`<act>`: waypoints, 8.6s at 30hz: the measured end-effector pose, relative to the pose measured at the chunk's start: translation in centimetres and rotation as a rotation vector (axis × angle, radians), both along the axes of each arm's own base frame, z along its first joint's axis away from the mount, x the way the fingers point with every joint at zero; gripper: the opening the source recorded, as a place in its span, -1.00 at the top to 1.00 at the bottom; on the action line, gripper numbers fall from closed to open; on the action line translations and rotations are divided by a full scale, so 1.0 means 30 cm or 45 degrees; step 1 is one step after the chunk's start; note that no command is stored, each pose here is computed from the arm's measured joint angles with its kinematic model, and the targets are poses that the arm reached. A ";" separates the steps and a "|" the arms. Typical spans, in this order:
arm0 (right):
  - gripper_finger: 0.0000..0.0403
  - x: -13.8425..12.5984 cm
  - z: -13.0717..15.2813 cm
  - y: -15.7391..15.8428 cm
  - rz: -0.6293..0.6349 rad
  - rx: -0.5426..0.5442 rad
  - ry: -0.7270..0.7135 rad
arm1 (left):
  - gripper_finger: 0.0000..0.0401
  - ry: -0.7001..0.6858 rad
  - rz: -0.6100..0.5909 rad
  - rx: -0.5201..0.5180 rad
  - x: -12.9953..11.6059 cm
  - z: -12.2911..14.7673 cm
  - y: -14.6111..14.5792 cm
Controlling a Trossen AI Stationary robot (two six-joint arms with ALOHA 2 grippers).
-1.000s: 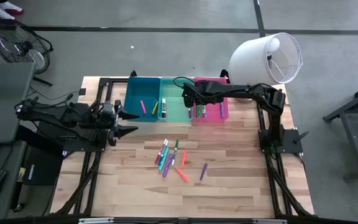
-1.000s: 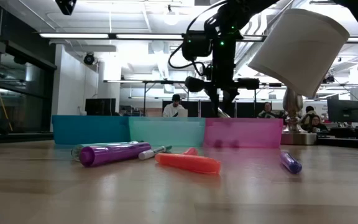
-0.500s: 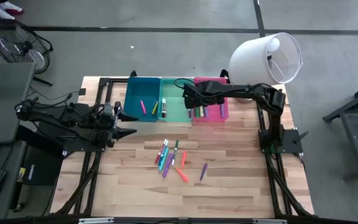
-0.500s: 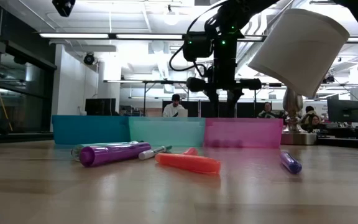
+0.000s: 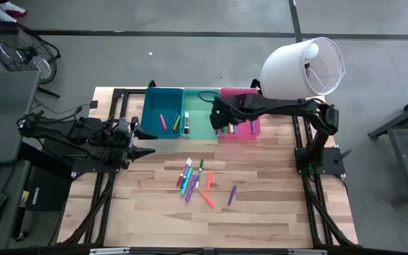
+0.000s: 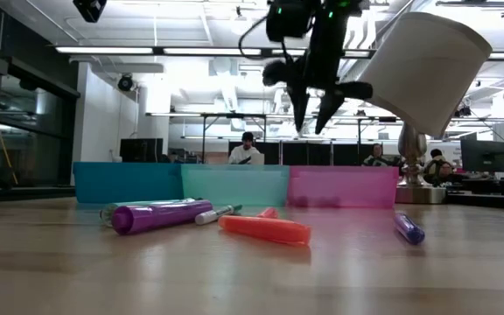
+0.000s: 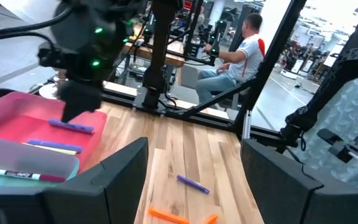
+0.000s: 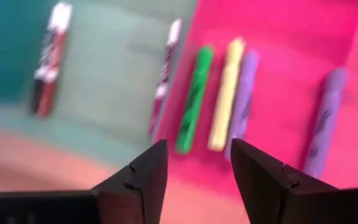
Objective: Pick & Place Markers
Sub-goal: Put the purple pen into the blue bin
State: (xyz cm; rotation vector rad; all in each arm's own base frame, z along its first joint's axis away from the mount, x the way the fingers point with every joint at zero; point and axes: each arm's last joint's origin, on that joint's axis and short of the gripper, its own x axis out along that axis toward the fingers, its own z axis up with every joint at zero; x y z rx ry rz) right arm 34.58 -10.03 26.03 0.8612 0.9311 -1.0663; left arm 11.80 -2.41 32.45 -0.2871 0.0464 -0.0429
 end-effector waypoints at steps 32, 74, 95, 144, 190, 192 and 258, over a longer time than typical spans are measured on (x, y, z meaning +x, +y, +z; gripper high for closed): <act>0.18 -0.081 0.044 0.754 0.098 0.227 -0.146 | -0.26 -0.007 0.003 -0.063 0.000 0.003 0.000; 0.18 0.070 -0.356 0.867 -0.490 0.714 0.198 | -0.26 0.033 -0.120 0.007 -0.001 -0.008 -0.009; 0.18 0.058 -0.373 0.835 -0.572 0.656 0.290 | -0.26 0.075 -0.171 0.012 -0.002 -0.019 -0.013; 0.62 0.084 -0.435 0.754 -0.133 0.472 0.373 | -0.26 0.074 -0.162 0.008 -0.002 -0.019 -0.012; 0.86 0.064 -0.384 0.726 0.105 0.166 0.356 | -0.26 0.072 -0.166 0.007 0.002 -0.018 -0.013; 0.86 0.064 -0.365 0.710 0.117 0.137 0.342 | -0.26 0.071 -0.164 0.007 0.002 -0.018 -0.013; 0.87 0.034 0.363 0.549 1.069 -0.677 -0.768 | -0.26 -0.275 0.134 0.000 0.467 -0.014 -0.045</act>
